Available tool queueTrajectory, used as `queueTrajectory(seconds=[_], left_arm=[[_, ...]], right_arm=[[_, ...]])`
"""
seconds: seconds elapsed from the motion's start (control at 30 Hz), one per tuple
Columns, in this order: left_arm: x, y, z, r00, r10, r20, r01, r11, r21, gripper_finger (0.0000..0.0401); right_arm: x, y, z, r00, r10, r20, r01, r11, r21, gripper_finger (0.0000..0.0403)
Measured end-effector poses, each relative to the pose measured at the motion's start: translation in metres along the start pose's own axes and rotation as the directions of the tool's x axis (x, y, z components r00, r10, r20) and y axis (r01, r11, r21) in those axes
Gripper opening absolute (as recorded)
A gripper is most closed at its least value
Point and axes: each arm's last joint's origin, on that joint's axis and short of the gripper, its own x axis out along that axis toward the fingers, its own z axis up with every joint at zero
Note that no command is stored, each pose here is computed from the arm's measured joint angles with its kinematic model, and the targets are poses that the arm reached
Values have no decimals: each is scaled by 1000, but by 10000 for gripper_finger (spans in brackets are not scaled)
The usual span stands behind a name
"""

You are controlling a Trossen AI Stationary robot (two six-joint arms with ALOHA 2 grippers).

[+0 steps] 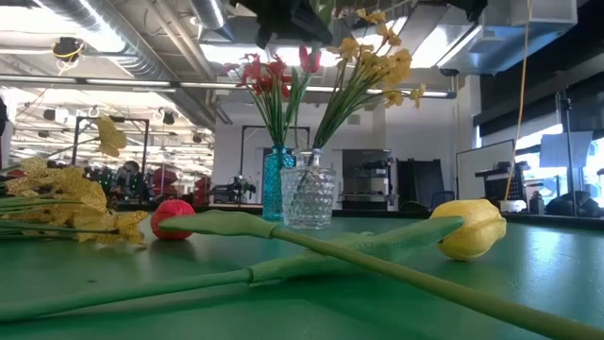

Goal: Sort flowers into vase by color
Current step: Put the top yellow flower into the transparent vase

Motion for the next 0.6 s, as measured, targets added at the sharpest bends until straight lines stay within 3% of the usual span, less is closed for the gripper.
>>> queueTrajectory(seconds=[0.33, 0.6], left_arm=[[-31, 1, 19, 995, -21, 98, 22, 1000, -14, 5], [-35, -9, 17, 994, -74, 85, 74, 997, 2, 4]], right_arm=[[0, 0, 0, 1000, -1, -4, 1, 1000, 0, 303], [1, 0, -1, 1000, -2, -6, 2, 1000, -1, 303]])
